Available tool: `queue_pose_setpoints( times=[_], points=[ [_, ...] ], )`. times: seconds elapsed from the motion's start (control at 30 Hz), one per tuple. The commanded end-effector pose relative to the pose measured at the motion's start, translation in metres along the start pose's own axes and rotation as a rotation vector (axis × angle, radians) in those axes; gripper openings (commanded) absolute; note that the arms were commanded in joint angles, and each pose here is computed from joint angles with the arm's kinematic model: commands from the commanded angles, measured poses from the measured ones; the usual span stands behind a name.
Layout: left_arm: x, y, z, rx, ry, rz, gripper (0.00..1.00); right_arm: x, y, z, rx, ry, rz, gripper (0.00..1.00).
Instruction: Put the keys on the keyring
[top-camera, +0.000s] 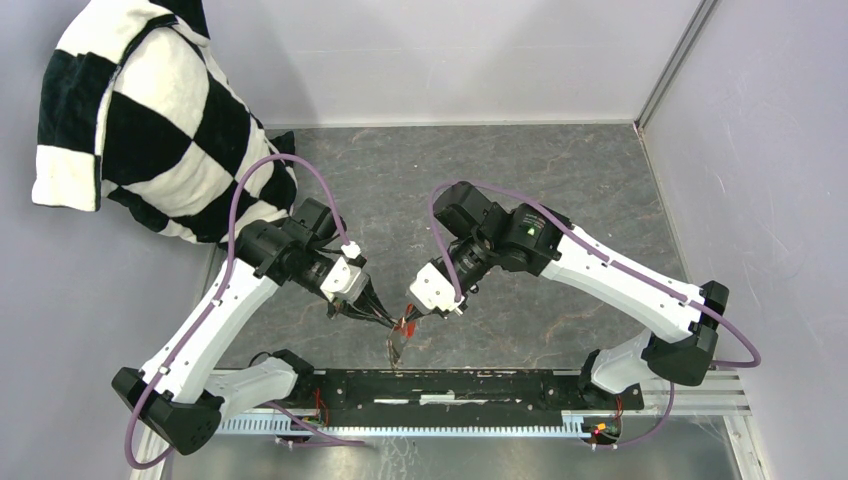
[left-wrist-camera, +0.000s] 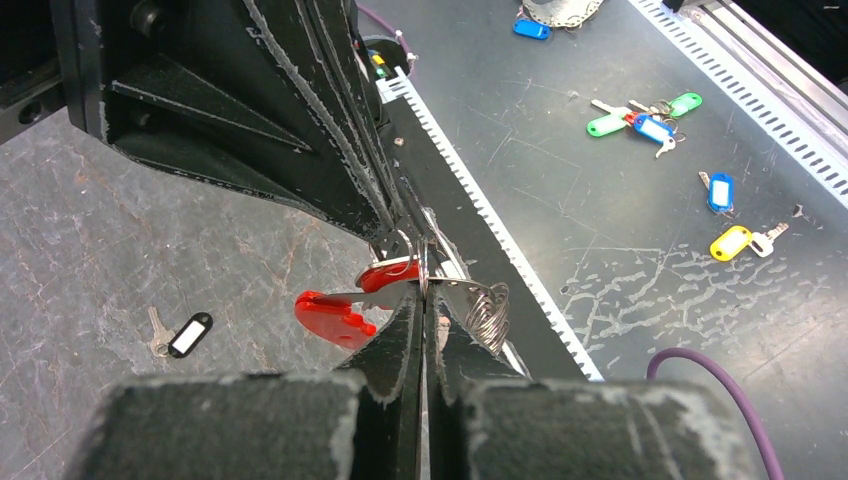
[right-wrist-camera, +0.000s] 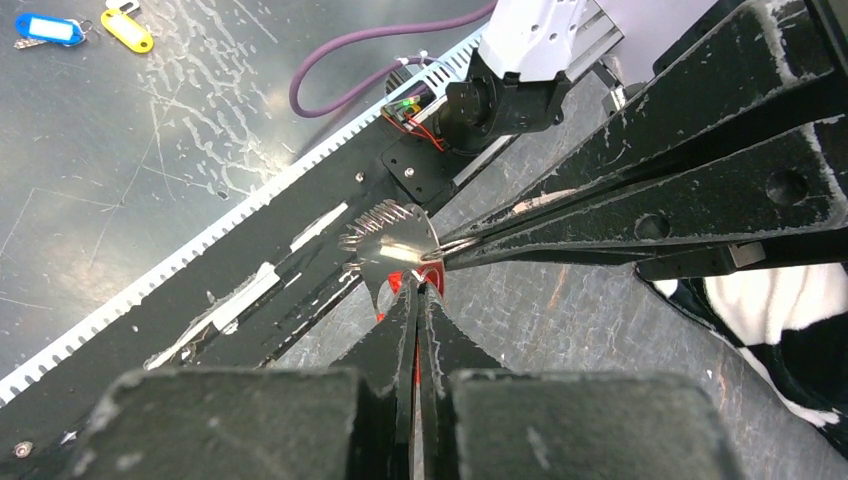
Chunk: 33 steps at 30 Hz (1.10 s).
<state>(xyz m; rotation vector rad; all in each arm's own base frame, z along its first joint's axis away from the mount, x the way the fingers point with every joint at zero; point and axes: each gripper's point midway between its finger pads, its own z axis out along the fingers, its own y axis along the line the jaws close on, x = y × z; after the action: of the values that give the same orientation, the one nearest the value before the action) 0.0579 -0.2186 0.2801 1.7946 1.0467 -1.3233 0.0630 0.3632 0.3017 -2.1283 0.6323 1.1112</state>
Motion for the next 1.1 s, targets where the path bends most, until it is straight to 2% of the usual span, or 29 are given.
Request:
queue_pose_setpoints(
  times=[0.0,0.73,1.07],
  points=[
    [-0.015,0.002,-0.001,0.003,-0.024,0.095,0.02,-0.018,-0.009,-0.009,0.041,-0.004,-0.093,0.00],
    [-0.016,0.005,-0.002,0.000,-0.015,0.096,0.02,-0.044,-0.005,-0.011,0.034,-0.062,-0.158,0.00],
    [-0.017,0.004,-0.002,0.001,-0.015,0.102,0.02,-0.043,-0.007,-0.007,0.042,-0.057,-0.155,0.00]
  ],
)
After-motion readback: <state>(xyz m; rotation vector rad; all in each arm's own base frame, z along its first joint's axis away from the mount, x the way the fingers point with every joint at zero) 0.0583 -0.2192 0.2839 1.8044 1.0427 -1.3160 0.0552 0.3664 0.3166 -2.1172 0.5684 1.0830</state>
